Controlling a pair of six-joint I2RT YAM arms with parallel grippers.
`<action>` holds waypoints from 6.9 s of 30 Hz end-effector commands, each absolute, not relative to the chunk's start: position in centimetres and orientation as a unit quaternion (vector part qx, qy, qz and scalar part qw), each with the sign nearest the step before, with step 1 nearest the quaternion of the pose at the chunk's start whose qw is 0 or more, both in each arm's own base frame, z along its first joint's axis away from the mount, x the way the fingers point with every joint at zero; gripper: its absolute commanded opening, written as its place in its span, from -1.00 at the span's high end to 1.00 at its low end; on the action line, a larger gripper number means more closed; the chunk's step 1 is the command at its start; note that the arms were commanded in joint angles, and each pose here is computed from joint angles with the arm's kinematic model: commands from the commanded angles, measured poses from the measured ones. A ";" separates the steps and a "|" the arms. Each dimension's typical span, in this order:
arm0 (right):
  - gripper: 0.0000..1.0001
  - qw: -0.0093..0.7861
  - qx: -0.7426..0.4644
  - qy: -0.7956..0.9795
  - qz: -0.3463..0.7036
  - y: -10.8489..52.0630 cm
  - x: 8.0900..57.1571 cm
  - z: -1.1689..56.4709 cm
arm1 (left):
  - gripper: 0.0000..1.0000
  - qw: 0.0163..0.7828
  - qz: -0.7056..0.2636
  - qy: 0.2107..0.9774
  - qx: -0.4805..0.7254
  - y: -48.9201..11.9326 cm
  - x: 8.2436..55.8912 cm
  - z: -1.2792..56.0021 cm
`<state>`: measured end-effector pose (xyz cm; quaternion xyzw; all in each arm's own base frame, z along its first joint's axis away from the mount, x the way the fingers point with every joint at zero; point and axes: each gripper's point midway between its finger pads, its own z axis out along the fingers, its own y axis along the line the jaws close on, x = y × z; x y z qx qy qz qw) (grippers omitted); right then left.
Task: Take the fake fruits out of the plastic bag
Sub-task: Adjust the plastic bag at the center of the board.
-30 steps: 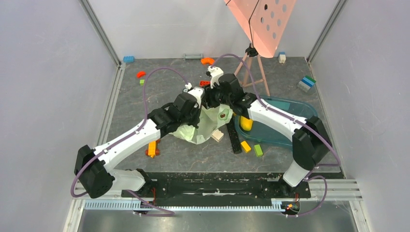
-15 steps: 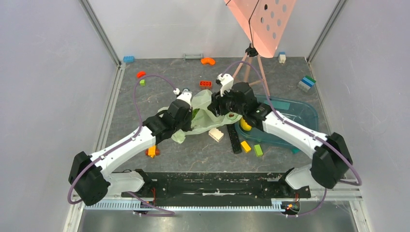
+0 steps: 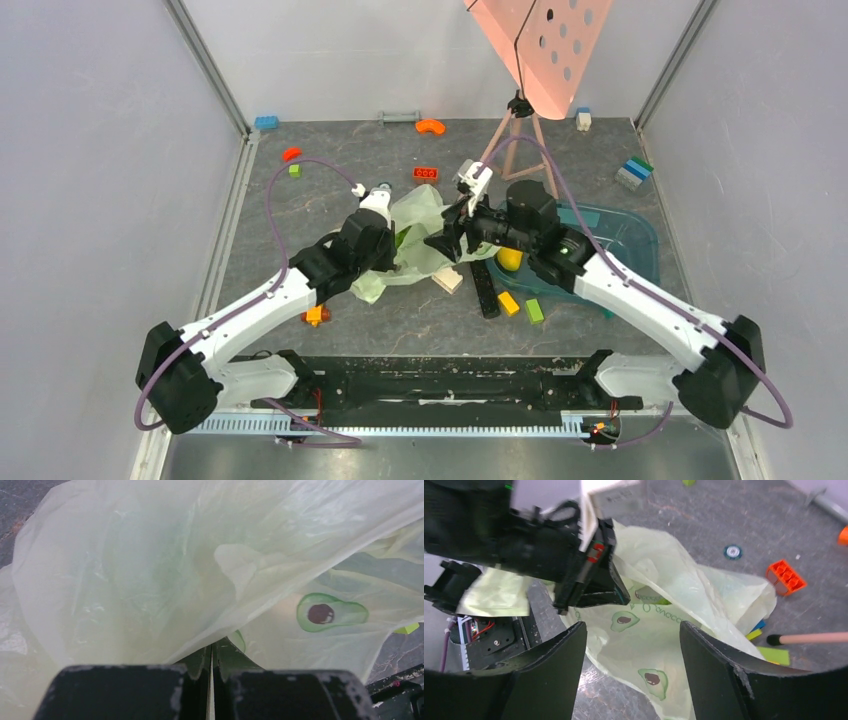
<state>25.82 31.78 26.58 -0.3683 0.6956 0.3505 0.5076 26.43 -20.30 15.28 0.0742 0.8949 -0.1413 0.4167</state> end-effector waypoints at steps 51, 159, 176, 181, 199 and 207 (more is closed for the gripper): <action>0.98 0.494 -0.334 0.731 0.331 29.6 21.4 30.8 | 0.96 0.456 -0.181 0.870 0.035 -20.7 27.2 15.4; 1.00 0.510 -0.329 0.637 0.475 40.1 20.8 45.4 | 0.49 0.619 -0.297 0.718 -0.111 -18.1 34.2 26.4; 1.00 0.511 -0.295 0.682 0.432 36.6 18.9 37.7 | 0.60 0.585 -0.338 0.734 -0.069 -17.2 27.0 25.7; 1.00 0.533 -0.317 0.663 0.419 38.4 20.3 42.4 | 0.59 0.598 -0.326 0.729 -0.069 -16.7 27.2 27.4; 0.32 0.552 -0.270 0.752 0.239 32.3 24.1 33.6 | 0.61 0.576 -0.296 0.759 -0.067 -16.8 28.0 24.5; -0.51 0.592 -0.264 0.718 0.254 31.1 23.5 40.5 | 0.62 0.571 -0.292 0.765 -0.066 -17.0 28.3 23.2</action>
